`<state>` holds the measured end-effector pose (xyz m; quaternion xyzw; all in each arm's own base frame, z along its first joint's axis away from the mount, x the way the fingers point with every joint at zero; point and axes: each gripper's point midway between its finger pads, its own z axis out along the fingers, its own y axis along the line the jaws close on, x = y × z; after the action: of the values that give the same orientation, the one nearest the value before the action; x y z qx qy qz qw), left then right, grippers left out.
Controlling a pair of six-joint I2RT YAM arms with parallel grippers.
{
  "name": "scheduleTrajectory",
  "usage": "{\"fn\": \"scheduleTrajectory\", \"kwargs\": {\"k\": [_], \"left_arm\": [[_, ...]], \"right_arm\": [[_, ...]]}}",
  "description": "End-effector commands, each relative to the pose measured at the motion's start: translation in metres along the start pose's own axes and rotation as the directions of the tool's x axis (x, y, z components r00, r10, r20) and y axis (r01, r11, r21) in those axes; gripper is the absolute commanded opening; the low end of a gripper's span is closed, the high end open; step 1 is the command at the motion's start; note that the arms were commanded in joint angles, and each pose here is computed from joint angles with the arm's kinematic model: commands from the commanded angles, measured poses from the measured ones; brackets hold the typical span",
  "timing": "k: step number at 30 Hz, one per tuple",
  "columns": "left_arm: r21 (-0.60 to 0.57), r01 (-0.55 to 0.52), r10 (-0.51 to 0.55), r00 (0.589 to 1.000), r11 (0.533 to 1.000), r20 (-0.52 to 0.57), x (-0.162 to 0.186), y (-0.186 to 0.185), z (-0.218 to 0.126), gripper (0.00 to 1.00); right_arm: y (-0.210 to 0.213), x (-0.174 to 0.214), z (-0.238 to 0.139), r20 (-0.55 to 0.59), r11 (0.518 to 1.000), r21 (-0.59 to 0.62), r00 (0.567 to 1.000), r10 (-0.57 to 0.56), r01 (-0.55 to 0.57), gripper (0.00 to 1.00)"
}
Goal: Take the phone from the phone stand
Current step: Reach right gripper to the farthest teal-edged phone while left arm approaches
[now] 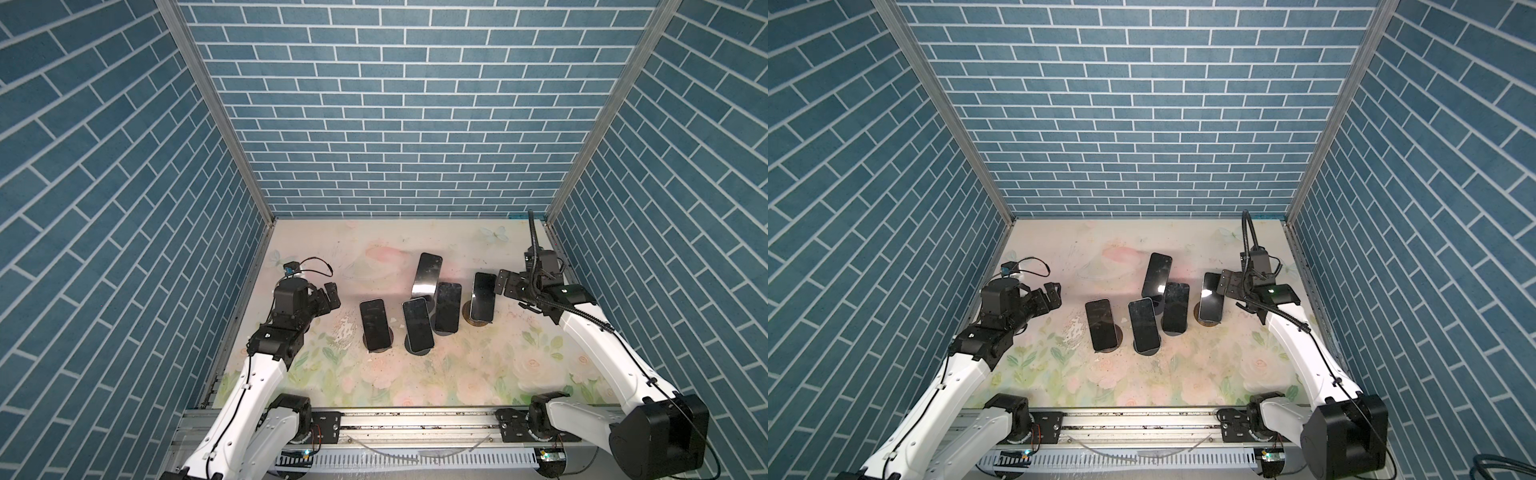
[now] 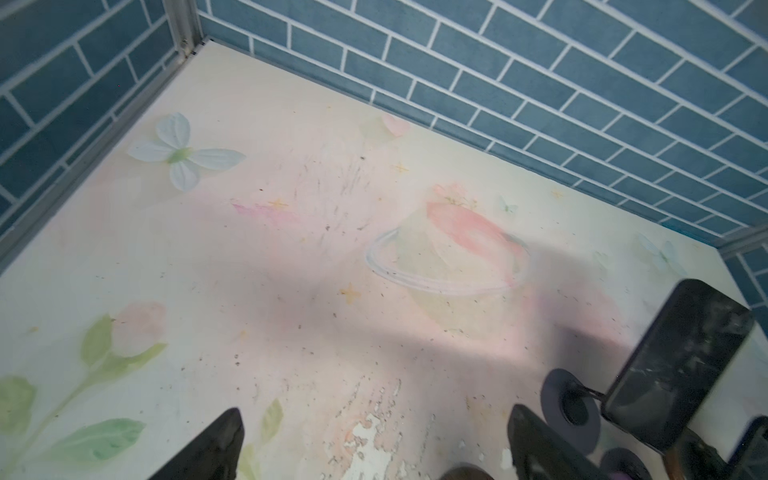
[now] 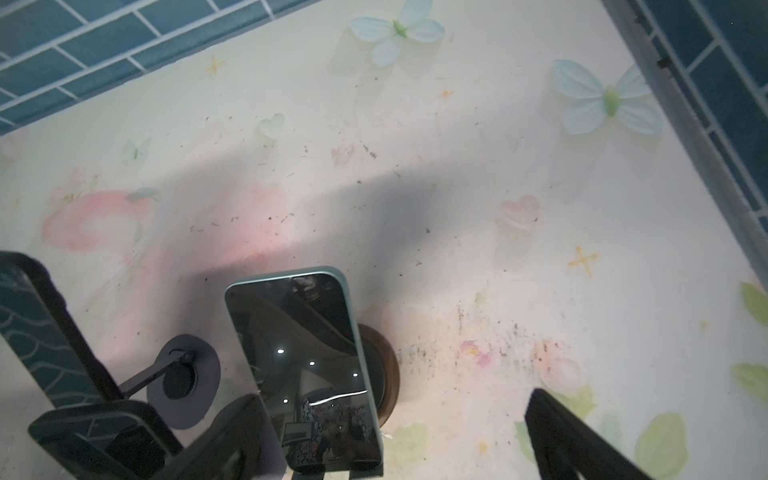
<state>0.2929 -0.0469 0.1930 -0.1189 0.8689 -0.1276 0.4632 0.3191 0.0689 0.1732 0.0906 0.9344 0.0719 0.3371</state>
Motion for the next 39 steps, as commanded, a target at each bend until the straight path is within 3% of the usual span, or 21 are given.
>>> {"fn": "scheduleTrajectory", "kwargs": {"k": [1, 10, 23, 35, 39], "left_arm": [[0.079, -0.009, 0.011, 0.999, 0.997, -0.030, 0.003, -0.019, -0.007, 1.00], [0.179, -0.034, 0.041, 0.998, 0.983, -0.039, 0.005, -0.045, -0.008, 1.00], [0.228, -0.071, 0.077, 0.997, 0.971, -0.018, 0.001, -0.061, -0.010, 1.00], [0.222, -0.067, 0.076, 0.997, 0.973, -0.032, 0.004, -0.062, -0.005, 1.00], [0.225, -0.068, 0.076, 0.997, 0.972, -0.023, 0.000, -0.063, -0.007, 1.00]], "right_arm": [[0.024, -0.009, -0.003, -0.009, 0.998, -0.059, 1.000, 0.012, -0.012, 0.99], [0.051, 0.001, 0.022, -0.064, 0.996, -0.067, 0.995, -0.071, 0.067, 0.99], [0.050, 0.017, 0.053, -0.143, 0.990, 0.005, 0.980, -0.137, 0.139, 0.98], [0.051, 0.024, 0.070, -0.172, 0.983, 0.039, 0.971, -0.169, 0.178, 0.82], [0.052, 0.024, 0.072, -0.177, 0.981, 0.040, 0.968, -0.179, 0.189, 0.73]]}}
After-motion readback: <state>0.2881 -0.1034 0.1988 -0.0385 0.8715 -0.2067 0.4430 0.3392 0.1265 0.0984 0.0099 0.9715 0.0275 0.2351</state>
